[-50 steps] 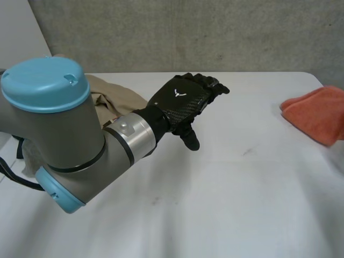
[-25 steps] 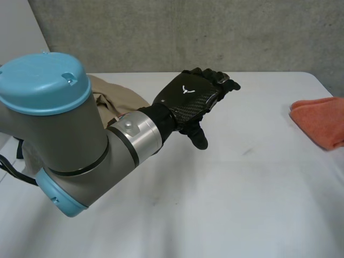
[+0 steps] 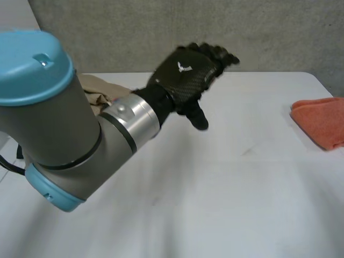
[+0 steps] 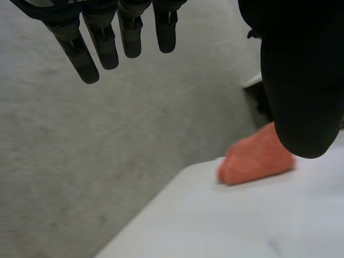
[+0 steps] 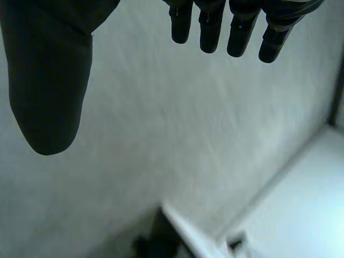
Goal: Fold the laundry.
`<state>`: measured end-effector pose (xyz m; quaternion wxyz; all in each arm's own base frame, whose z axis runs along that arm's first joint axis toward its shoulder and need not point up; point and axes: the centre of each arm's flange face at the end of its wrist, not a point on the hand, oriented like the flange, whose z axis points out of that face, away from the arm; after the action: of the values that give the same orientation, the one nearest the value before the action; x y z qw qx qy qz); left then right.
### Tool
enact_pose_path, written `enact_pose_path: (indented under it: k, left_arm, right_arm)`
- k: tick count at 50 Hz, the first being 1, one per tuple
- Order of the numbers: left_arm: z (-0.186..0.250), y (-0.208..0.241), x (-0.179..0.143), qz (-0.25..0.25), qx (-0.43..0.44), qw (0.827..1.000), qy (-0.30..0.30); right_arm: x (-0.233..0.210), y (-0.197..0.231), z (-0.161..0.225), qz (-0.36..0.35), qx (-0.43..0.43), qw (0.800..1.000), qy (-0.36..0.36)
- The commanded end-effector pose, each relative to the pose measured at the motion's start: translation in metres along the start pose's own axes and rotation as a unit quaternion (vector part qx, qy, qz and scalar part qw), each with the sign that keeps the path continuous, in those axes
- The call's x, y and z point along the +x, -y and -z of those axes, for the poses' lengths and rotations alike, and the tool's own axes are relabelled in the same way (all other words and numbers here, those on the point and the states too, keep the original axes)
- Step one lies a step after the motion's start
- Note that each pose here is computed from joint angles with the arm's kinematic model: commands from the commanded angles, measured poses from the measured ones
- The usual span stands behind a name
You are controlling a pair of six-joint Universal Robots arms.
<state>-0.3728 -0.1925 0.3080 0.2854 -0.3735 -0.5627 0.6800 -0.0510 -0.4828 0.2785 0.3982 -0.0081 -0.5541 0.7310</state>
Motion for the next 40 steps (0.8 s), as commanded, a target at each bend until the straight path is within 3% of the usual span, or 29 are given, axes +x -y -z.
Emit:
enact_pose_path:
  k: [1,2,5,6,9,10,15,19,21,28,34,40]
  left_arm:
    - [-0.003,0.012,-0.058,-0.030,0.032,0.986,0.158]
    - [-0.002,0.008,-0.084,-0.045,0.027,0.978,0.202]
    - [0.004,-0.006,-0.127,-0.087,0.001,0.963,0.256]
    - [0.008,-0.016,-0.153,-0.119,-0.022,0.951,0.283]
    - [0.013,-0.047,-0.186,-0.171,-0.081,0.932,0.309]
    - [0.017,-0.068,-0.205,-0.205,-0.119,0.918,0.320]
    - [0.028,-0.126,-0.244,-0.275,-0.215,0.879,0.324]
    - [0.032,-0.164,-0.259,-0.284,-0.238,0.875,0.311]
    - [0.030,-0.174,-0.258,-0.281,-0.237,0.883,0.293]
    - [0.012,-0.163,-0.236,-0.274,-0.182,0.912,0.246]
    - [-0.006,-0.058,-0.198,-0.252,-0.001,0.927,0.279]
    - [-0.011,-0.003,-0.124,-0.149,0.103,0.961,0.208]
  right_arm:
    - [-0.082,0.068,0.081,-0.022,0.154,0.957,0.246]
    - [-0.096,0.079,0.108,-0.028,0.177,0.934,0.309]
    - [-0.109,0.089,0.149,-0.035,0.199,0.898,0.391]
    - [-0.114,0.089,0.174,-0.037,0.201,0.875,0.439]
    - [-0.116,0.087,0.207,-0.038,0.191,0.846,0.497]
    - [-0.117,0.085,0.228,-0.034,0.179,0.831,0.526]
    - [-0.122,0.081,0.291,0.007,0.149,0.785,0.602]
    - [-0.118,0.070,0.324,0.055,0.129,0.756,0.640]
    - [-0.117,0.065,0.330,0.070,0.118,0.753,0.644]
    - [-0.114,0.056,0.324,0.092,0.079,0.778,0.617]
    - [-0.109,0.061,0.310,0.054,0.051,0.805,0.588]
    - [-0.099,0.077,0.291,-0.028,0.018,0.840,0.541]
